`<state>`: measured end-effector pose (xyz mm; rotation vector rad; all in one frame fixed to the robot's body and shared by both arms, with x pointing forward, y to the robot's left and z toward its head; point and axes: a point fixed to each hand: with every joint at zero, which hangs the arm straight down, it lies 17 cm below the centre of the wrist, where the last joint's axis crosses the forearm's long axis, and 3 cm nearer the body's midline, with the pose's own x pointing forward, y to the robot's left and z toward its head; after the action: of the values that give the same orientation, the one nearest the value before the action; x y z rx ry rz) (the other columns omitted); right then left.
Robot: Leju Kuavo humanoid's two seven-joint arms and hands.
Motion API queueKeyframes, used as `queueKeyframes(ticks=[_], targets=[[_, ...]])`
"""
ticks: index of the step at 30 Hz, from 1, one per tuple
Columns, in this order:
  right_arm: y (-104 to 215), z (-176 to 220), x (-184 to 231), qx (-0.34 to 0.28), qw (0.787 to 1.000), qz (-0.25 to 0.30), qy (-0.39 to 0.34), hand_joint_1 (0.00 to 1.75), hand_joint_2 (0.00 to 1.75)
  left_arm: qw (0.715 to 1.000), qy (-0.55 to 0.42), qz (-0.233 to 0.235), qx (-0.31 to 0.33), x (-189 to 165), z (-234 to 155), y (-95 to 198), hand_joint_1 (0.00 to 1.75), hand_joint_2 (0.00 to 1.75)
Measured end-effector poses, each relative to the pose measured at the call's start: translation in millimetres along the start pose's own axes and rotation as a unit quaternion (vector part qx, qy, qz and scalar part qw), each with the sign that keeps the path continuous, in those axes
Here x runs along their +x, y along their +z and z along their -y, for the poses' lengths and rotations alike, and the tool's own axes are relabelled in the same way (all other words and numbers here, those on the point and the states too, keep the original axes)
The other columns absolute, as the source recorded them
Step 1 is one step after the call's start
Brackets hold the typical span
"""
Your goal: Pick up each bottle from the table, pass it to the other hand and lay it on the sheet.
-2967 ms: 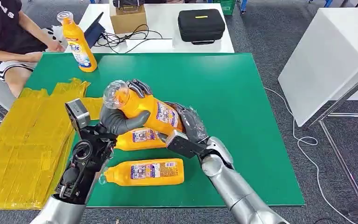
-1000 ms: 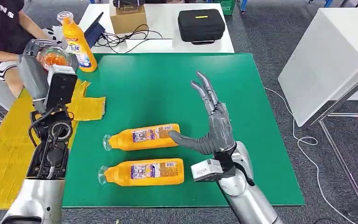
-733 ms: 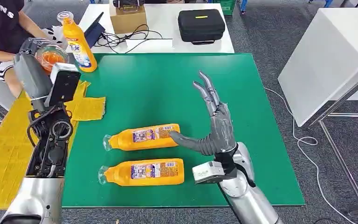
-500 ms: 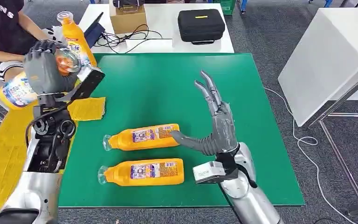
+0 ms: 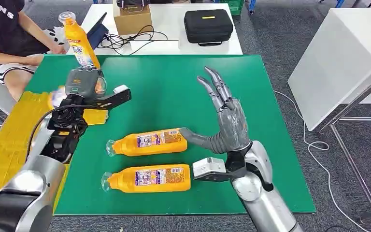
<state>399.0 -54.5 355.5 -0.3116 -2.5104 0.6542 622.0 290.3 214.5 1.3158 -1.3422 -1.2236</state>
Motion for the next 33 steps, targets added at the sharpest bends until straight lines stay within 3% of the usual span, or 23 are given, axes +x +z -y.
queueKeyframes(ticks=[7,19,31,32,33], targets=[[-0.4,-1.7,-0.1,0.005,1.0,0.003,0.0,0.0,1.75,0.996,-0.008,-0.017,-0.084,-22.8,50.3,4.8,1.75,1.75],[-0.4,-7.9,-6.9,0.012,1.0,0.002,-0.011,0.0,1.75,0.971,-0.025,-0.085,-0.222,-95.0,136.8,58.6,1.75,1.75],[0.3,-11.6,-11.1,0.017,1.0,-0.003,-0.013,0.0,1.75,0.956,-0.01,-0.112,-0.272,-118.6,174.6,94.3,1.75,1.75],[0.3,-11.6,-11.2,0.017,1.0,-0.003,-0.013,0.0,1.75,0.955,-0.01,-0.112,-0.273,-118.6,175.3,94.9,1.61,1.75],[0.3,-11.7,-11.3,0.017,1.0,-0.003,-0.013,0.0,1.75,0.955,-0.01,-0.112,-0.275,-118.7,176.3,95.8,0.07,1.75]])
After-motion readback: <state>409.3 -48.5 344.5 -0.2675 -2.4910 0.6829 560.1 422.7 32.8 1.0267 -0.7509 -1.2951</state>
